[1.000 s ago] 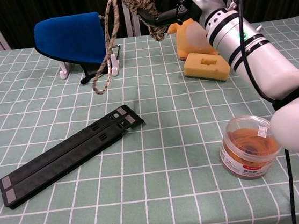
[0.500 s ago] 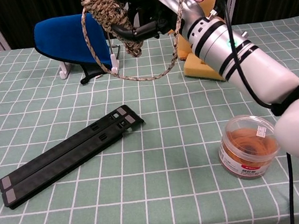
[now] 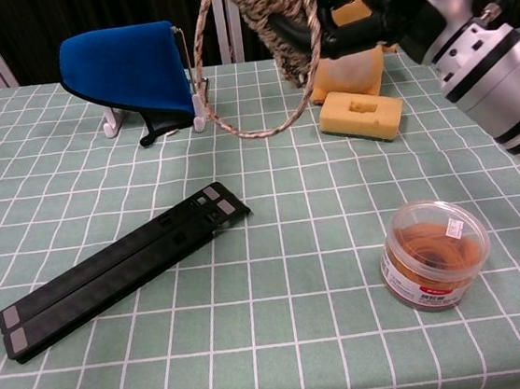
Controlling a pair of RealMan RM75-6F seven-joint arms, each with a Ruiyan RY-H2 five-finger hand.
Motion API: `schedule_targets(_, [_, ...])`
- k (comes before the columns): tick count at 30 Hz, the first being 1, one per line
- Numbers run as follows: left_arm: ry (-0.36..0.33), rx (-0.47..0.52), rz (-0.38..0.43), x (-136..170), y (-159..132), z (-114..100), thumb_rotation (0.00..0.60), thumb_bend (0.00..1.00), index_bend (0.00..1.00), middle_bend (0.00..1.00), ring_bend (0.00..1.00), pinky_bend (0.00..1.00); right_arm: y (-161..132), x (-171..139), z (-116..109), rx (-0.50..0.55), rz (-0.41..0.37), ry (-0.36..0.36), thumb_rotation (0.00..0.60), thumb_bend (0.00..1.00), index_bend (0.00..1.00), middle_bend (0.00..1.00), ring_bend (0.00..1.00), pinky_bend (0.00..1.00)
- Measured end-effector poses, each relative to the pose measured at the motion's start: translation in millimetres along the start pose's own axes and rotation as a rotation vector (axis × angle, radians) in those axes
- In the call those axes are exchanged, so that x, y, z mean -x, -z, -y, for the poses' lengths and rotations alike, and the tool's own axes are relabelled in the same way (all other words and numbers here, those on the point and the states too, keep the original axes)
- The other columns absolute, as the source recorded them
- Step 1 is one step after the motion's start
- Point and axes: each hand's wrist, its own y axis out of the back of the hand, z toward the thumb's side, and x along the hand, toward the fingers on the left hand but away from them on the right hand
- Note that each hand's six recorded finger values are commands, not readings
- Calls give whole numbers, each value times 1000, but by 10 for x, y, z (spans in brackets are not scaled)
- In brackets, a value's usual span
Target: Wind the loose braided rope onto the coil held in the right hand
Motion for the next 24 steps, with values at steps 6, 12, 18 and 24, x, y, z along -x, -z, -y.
schedule_targets(6, [34, -34, -78, 101, 587, 115, 600, 484, 778, 768, 696, 862, -45, -150, -278, 119, 23, 126, 600, 603, 949, 753, 683, 876])
schedule_targets(12, [74, -91, -83, 280, 934, 251, 600, 484, 778, 768, 696, 862, 11, -209, -563, 246, 93, 298, 600, 621, 949, 754, 684, 879])
schedule_targets(18, [105, -118, -76, 528, 1196, 345, 600, 484, 778, 769, 697, 863, 122, -221, -653, 254, 141, 358, 600, 618, 950, 754, 684, 879])
schedule_targets(24, [114, -156, -99, 775, 1482, 343, 600, 484, 779, 770, 698, 864, 321, -184, -731, 252, 211, 404, 600, 620, 950, 754, 684, 879])
